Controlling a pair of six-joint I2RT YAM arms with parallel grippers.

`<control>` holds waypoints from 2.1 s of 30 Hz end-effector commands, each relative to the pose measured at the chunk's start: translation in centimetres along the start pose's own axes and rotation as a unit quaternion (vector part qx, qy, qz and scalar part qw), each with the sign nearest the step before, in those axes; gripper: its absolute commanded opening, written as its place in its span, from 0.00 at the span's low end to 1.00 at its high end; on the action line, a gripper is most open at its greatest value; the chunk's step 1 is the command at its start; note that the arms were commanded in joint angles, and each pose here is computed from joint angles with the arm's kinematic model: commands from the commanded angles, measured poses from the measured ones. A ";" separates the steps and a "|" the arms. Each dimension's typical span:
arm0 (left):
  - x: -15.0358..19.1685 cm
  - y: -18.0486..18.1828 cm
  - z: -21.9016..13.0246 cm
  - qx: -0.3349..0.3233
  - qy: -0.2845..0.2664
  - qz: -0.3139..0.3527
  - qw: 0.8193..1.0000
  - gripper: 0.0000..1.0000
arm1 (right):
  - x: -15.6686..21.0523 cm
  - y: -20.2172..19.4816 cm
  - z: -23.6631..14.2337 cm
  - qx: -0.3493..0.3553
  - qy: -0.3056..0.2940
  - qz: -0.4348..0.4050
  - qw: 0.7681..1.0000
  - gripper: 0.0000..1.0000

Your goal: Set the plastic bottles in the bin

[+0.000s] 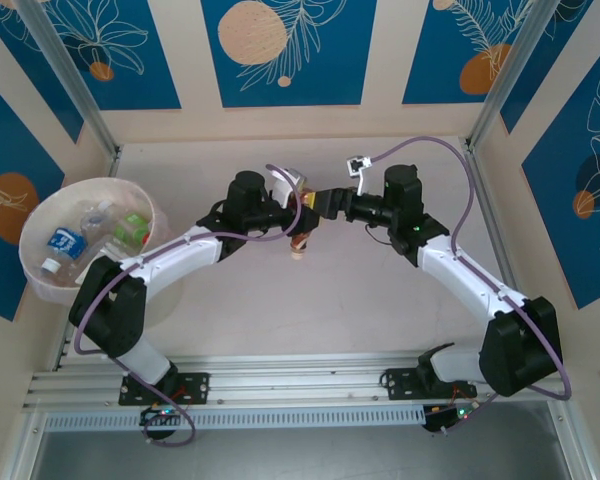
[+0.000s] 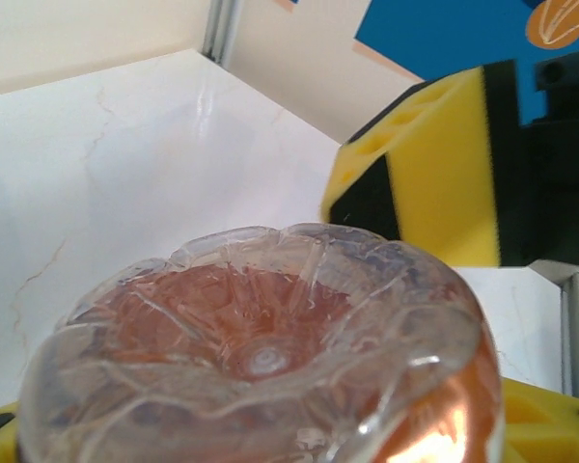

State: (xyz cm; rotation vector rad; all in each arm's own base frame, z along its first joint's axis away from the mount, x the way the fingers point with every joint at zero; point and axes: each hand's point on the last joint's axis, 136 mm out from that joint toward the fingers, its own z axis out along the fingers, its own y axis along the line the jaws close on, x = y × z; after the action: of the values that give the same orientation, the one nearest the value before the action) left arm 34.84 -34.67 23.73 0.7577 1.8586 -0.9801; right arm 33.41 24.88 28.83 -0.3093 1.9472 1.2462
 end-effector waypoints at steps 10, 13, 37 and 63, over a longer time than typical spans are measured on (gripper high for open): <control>-0.2 2.1 -1.2 -0.074 0.003 0.010 0.997 0.43 | -3.8 -7.1 -6.5 0.190 -0.161 0.101 0.963 0.99; -1.0 2.2 -2.2 -0.092 0.001 0.014 0.996 0.41 | -3.2 -8.9 -7.8 0.243 -0.172 0.109 0.948 0.99; -13.5 1.4 -27.2 -0.447 -0.062 0.103 0.887 0.38 | -1.6 -14.3 -7.1 0.287 -0.143 0.211 0.924 1.00; -5.4 11.7 -39.6 -0.644 -0.033 -0.141 0.751 0.44 | -1.9 -15.2 -4.0 0.256 -0.086 0.229 0.935 1.00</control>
State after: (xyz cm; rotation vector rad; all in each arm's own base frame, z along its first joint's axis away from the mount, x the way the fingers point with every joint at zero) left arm 31.20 3.10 37.45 -0.2742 2.0573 0.2641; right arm 40.96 13.64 19.84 0.5519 2.1738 0.9224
